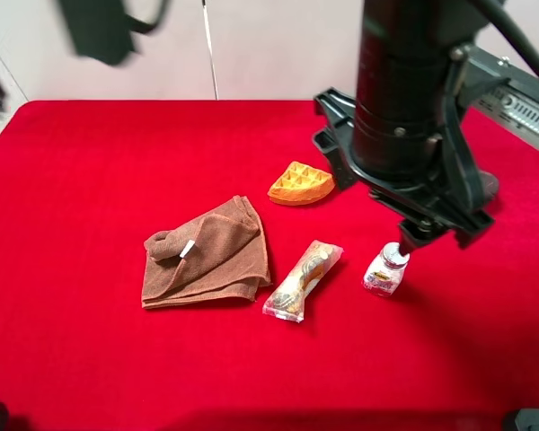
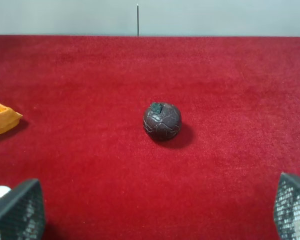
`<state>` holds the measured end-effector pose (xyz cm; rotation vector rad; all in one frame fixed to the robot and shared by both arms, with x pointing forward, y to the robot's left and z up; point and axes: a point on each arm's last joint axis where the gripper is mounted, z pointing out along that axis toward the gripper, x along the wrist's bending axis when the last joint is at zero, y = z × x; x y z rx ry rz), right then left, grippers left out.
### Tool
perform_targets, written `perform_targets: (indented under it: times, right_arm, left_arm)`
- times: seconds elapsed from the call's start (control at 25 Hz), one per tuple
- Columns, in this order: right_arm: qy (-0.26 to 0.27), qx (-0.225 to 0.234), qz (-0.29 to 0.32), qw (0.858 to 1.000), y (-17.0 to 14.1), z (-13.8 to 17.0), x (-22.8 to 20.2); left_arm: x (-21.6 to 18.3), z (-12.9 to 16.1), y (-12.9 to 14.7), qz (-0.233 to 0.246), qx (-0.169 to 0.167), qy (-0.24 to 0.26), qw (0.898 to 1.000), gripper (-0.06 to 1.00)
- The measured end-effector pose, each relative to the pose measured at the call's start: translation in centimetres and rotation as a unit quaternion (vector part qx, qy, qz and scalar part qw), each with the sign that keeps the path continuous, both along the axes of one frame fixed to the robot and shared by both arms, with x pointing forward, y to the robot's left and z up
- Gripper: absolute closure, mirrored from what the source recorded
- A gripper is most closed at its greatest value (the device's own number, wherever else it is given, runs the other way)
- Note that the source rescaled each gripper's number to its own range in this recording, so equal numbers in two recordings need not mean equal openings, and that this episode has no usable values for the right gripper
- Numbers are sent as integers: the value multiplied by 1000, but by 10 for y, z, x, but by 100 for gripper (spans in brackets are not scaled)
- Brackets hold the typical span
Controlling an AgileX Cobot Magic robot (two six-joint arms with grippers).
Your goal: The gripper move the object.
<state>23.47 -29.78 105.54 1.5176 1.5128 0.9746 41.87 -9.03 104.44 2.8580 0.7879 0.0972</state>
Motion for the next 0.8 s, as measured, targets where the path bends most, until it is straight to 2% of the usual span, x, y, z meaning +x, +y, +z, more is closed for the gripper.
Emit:
perform_targets:
  times: [0.16, 0.48, 0.8]
  right_arm:
    - [0, 0, 0, 1000, 0, 0, 0]
    - [0, 0, 0, 1000, 0, 0, 0]
    - [0, 0, 0, 1000, 0, 0, 0]
  left_arm:
    - [-6, 11, 17, -1, 4, -8, 1000, 27]
    - [-19, 48, 58, 4, -13, -36, 999, 27]
    - [-26, 74, 112, 44, -29, -57, 997, 27]
